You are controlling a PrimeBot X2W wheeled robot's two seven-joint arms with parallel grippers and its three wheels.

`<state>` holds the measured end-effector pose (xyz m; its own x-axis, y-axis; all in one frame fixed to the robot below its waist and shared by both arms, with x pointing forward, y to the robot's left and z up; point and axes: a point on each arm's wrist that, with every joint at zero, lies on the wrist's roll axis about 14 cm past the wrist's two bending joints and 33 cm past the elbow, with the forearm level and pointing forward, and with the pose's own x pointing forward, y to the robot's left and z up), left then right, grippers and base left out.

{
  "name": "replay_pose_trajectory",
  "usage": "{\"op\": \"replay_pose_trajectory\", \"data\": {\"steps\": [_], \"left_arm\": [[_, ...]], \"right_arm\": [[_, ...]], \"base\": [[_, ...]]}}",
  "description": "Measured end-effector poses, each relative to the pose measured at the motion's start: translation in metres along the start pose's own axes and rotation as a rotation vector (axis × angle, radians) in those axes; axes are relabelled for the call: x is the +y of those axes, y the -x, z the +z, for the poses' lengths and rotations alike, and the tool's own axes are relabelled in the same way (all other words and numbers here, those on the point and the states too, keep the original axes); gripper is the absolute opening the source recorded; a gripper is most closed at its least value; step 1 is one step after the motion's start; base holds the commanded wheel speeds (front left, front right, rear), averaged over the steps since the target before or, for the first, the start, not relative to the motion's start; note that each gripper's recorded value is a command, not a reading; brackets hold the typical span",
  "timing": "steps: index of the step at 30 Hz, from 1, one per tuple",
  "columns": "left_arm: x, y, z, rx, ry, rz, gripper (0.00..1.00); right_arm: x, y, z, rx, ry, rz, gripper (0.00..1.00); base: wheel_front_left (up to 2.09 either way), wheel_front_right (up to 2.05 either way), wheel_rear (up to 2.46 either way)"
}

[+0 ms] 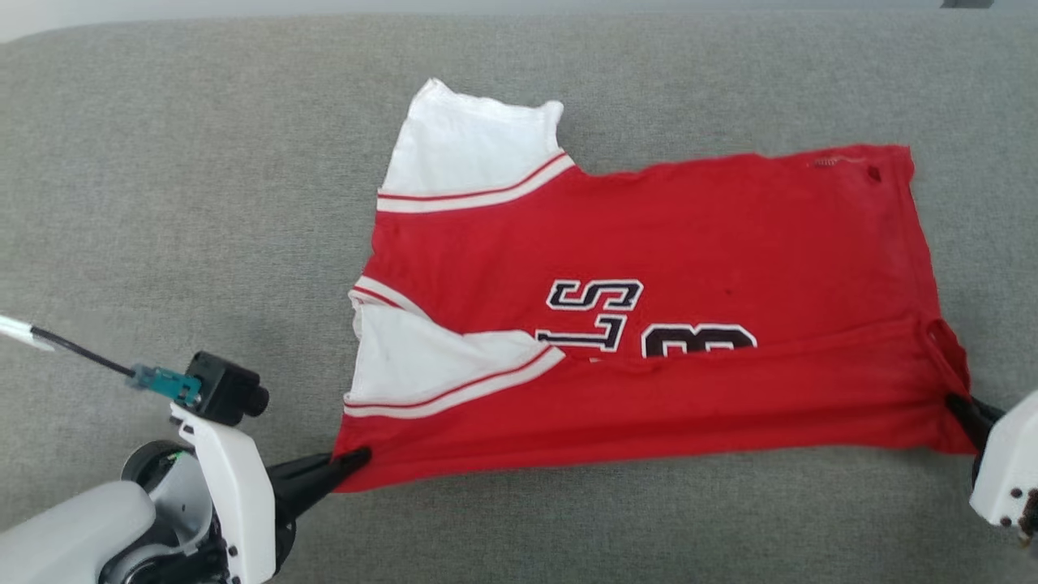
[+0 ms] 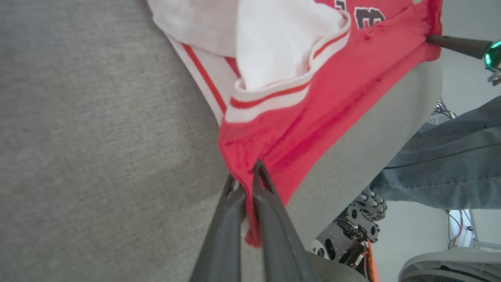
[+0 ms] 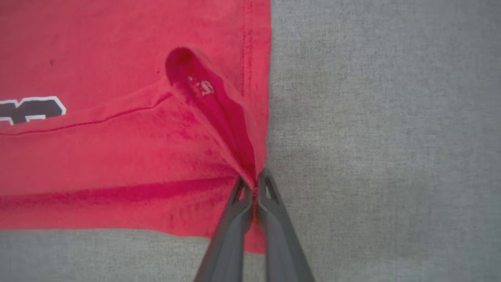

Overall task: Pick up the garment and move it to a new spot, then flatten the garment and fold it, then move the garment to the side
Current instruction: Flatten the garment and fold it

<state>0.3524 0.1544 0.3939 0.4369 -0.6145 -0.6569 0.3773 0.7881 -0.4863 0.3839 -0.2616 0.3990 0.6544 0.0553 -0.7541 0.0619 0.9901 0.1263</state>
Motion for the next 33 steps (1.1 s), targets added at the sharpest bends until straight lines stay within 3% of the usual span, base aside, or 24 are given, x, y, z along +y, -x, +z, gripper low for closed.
{"op": "replay_pose_trajectory", "data": {"steps": [1, 2, 3, 4, 5, 6, 11, 14, 19, 27, 33], "left_arm": [[0.0, 0.0, -0.001, -0.005, 0.002, 0.002, 0.0], [0.001, 0.0, -0.001, -0.006, 0.003, 0.004, 0.0], [0.001, 0.0, -0.001, -0.008, 0.005, 0.007, 0.19], [0.001, 0.0, -0.001, -0.008, 0.005, 0.007, 0.49], [0.001, -0.001, -0.001, -0.013, 0.007, 0.007, 0.88], [0.0, -0.002, -0.002, -0.016, 0.008, 0.003, 1.0], [-0.002, -0.001, 0.005, -0.076, 0.002, 0.003, 1.0], [0.004, 0.002, 0.02, -0.143, -0.023, 0.024, 1.0], [0.023, 0.012, 0.088, -0.407, -0.11, 0.116, 1.0], [0.026, -0.007, 0.18, -0.615, -0.193, 0.155, 1.0], [0.024, -0.046, 0.222, -0.551, -0.229, 0.145, 1.0]], "right_arm": [[0.0, 0.001, -0.001, -0.004, -0.007, 0.0, 0.08], [0.001, 0.001, -0.001, -0.008, -0.011, 0.001, 0.35], [0.002, 0.002, -0.001, -0.017, -0.012, 0.003, 0.71], [0.002, 0.002, -0.001, -0.017, -0.012, 0.003, 1.0], [0.002, 0.003, 0.002, -0.037, -0.017, 0.005, 1.0], [0.002, 0.005, 0.006, -0.063, -0.026, 0.004, 1.0], [0.0, 0.018, 0.02, -0.165, 0.008, -0.014, 1.0], [0.003, 0.031, 0.043, -0.303, 0.059, -0.023, 1.0], [0.025, 0.054, 0.071, -0.554, 0.172, 0.002, 1.0], [0.055, 0.07, 0.077, -0.802, 0.11, 0.04, 1.0], [0.06, 0.072, 0.074, -0.868, 0.08, 0.029, 1.0]], "base": [[0.0, 0.0, 0.0], [0.0, 0.0, 0.0], [0.0, 0.0, 0.0], [0.0, 0.0, 0.0], [0.0, 0.0, 0.0], [0.0, 0.0, 0.0], [0.0, 0.0, 0.0], [0.0, 0.0, 0.0], [0.0, 0.0, 0.0], [0.0, 0.0, 0.0], [0.0, 0.0, 0.0]]}}
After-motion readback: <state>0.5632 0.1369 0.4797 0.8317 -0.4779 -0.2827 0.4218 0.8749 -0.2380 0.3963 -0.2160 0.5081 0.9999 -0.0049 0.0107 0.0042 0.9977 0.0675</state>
